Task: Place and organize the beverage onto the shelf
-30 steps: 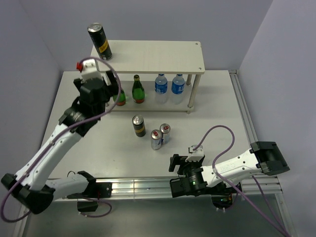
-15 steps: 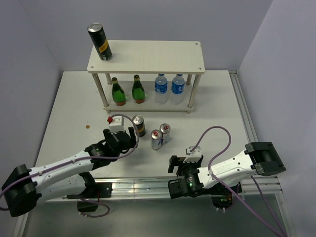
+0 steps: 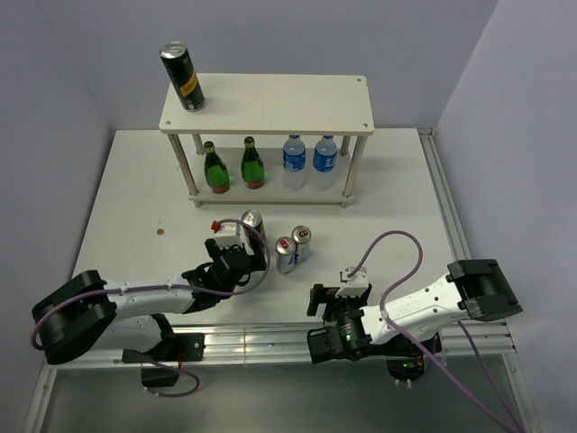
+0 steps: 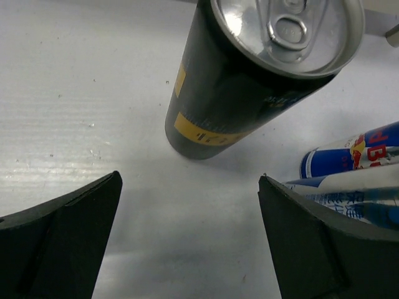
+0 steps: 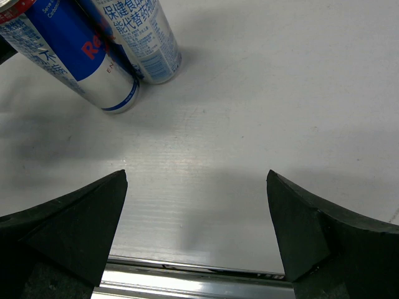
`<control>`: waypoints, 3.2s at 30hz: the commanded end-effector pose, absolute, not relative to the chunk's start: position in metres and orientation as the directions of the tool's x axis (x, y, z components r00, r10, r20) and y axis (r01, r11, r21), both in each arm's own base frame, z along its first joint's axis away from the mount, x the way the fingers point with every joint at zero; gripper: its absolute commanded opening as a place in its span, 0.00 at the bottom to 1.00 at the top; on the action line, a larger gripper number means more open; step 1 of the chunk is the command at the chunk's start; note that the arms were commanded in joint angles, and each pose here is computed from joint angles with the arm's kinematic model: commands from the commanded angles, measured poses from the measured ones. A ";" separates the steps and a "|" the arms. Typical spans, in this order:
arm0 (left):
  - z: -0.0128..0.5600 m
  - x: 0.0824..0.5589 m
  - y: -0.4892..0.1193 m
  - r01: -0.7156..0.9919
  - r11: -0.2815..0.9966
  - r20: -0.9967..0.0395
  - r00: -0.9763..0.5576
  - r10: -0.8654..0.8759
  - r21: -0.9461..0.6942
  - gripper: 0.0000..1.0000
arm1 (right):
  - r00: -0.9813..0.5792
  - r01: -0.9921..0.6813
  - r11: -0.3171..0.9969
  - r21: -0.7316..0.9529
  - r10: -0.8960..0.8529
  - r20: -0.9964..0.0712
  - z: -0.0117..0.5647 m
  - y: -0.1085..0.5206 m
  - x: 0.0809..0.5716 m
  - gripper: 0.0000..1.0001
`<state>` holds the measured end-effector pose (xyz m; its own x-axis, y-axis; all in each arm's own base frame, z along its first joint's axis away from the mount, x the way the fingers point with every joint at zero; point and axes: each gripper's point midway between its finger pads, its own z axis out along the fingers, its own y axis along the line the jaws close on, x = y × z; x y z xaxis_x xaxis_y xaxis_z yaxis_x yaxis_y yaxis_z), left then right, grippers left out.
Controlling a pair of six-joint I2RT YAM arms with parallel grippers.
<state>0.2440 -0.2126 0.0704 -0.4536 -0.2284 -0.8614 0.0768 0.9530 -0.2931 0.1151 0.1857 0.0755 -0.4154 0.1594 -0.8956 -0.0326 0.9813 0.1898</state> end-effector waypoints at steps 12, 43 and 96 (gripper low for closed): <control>0.083 0.303 -0.258 0.024 0.967 -0.928 -0.287 -0.236 -0.253 0.96 | -0.403 -0.036 0.973 0.228 0.195 -0.894 0.079 0.188 0.116 1.00; 0.457 0.366 -0.197 -0.014 0.980 -0.980 0.025 -0.200 -0.200 0.00 | -0.397 -0.045 0.970 0.238 0.201 -0.896 0.077 0.195 0.115 1.00; 0.428 0.447 -0.189 -0.093 0.985 -0.988 -0.035 -0.150 -0.146 0.99 | -0.402 -0.029 0.973 0.231 0.200 -0.894 0.072 0.187 0.113 1.00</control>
<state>0.4639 -0.1890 0.4055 -0.0821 -0.1018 -0.9914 -0.1146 0.9891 -0.0920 0.1120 0.1847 0.0684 -0.4232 0.1728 -0.8894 -0.0305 0.9784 0.2046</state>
